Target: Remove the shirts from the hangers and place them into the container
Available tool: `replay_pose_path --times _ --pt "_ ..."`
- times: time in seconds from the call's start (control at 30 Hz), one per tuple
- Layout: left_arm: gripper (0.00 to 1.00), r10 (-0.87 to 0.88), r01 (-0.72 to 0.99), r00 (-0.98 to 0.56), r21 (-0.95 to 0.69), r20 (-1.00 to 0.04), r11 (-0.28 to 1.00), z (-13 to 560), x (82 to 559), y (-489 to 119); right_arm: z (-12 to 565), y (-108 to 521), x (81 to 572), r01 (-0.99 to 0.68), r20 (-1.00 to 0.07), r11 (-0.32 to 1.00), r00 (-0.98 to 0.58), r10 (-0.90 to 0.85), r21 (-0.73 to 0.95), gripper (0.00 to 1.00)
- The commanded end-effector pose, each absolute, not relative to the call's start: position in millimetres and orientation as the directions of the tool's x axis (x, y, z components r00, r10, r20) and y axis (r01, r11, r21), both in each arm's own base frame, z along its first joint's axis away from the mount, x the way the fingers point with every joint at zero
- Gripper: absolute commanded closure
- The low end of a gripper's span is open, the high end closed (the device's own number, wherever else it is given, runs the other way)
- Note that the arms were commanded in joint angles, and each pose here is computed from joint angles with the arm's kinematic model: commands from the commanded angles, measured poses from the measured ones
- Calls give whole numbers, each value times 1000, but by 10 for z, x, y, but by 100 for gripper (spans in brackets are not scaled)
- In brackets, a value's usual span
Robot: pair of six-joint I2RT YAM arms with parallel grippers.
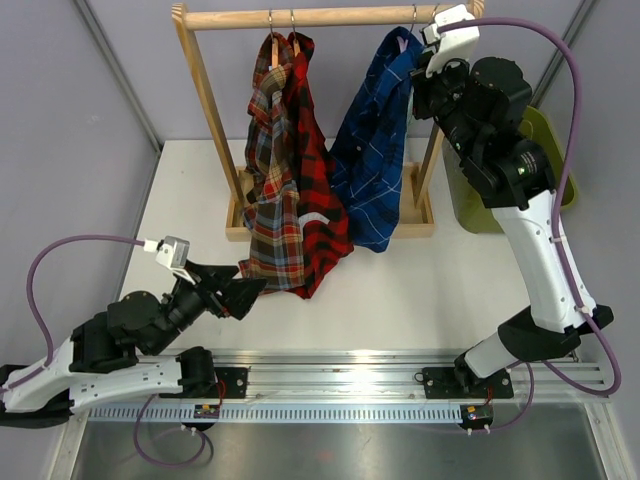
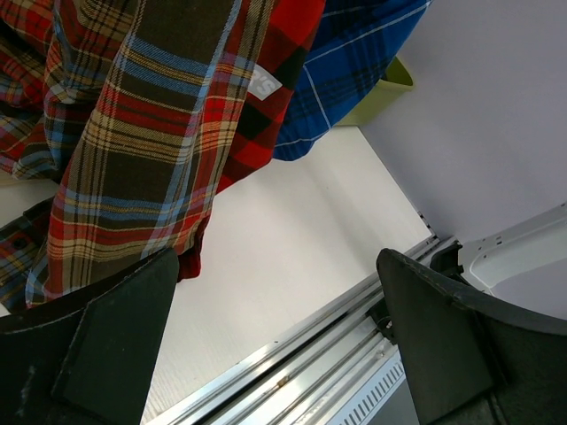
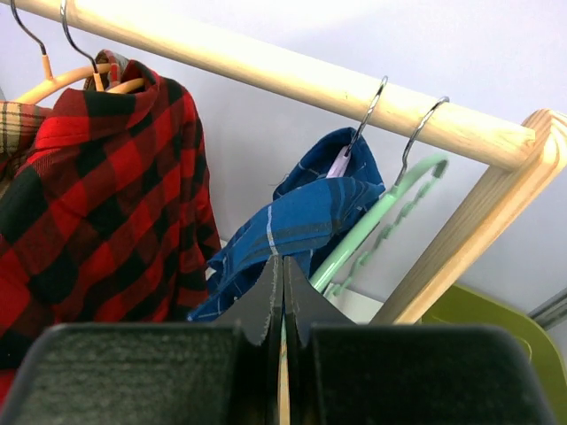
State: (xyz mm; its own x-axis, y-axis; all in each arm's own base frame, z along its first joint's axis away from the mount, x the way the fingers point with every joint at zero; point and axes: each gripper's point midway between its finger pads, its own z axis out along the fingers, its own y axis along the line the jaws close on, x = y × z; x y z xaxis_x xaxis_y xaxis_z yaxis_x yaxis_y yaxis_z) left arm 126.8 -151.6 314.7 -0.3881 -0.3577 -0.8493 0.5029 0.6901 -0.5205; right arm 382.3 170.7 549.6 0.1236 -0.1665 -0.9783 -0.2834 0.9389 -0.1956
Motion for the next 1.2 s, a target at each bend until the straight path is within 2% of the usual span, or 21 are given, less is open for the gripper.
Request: replay_pose_path --times 0.0,0.07,0.13,0.2,0.57,0.63,0.7,0.73,1.03,1.07,1.1,1.17 --pt "1 -409 510 -362 -545 -838 666 3269 1294 -1528 5688 1704 3624 -335 -973 919 171 -157 -207 100" --pt "1 -406 511 -359 -541 -840 668 3266 1297 -1533 5613 1736 3693 -338 -978 920 136 -159 -196 98" --pt "1 -401 510 -361 -538 -842 671 3251 1299 -1540 5508 1774 3787 -334 -982 924 85 -167 -186 87" --pt "1 -402 510 -362 -539 -841 670 3245 1299 -1542 5419 1804 3852 -335 -985 926 49 -167 -174 82" --pt "1 -425 486 -358 -555 -831 676 3192 1301 -1410 5023 1950 4137 -322 -985 938 -71 -156 -125 80" --pt "1 -424 485 -358 -554 -832 676 3182 1298 -1401 5000 1937 4140 -314 -985 942 -77 -153 -121 83" --pt "1 -424 484 -359 -554 -831 677 3171 1299 -1397 4942 1943 4154 -310 -984 943 -88 -154 -120 90" --pt "1 -424 483 -360 -555 -831 678 3164 1298 -1396 4940 1919 4147 -300 -984 947 -90 -151 -118 100" --pt "1 -429 478 -363 -560 -827 677 3145 1297 -1382 5040 1868 4122 -285 -986 949 -64 -156 -132 100" --pt "1 -430 478 -362 -561 -827 676 3145 1298 -1385 5075 1856 4108 -283 -986 950 -55 -155 -133 79" --pt "1 -428 478 -363 -559 -828 677 3129 1299 -1388 5098 1851 4092 -285 -987 949 -49 -154 -134 65" --pt "1 -430 478 -364 -562 -826 675 3126 1297 -1393 5164 1839 4036 -292 -989 948 -37 -141 -124 31"
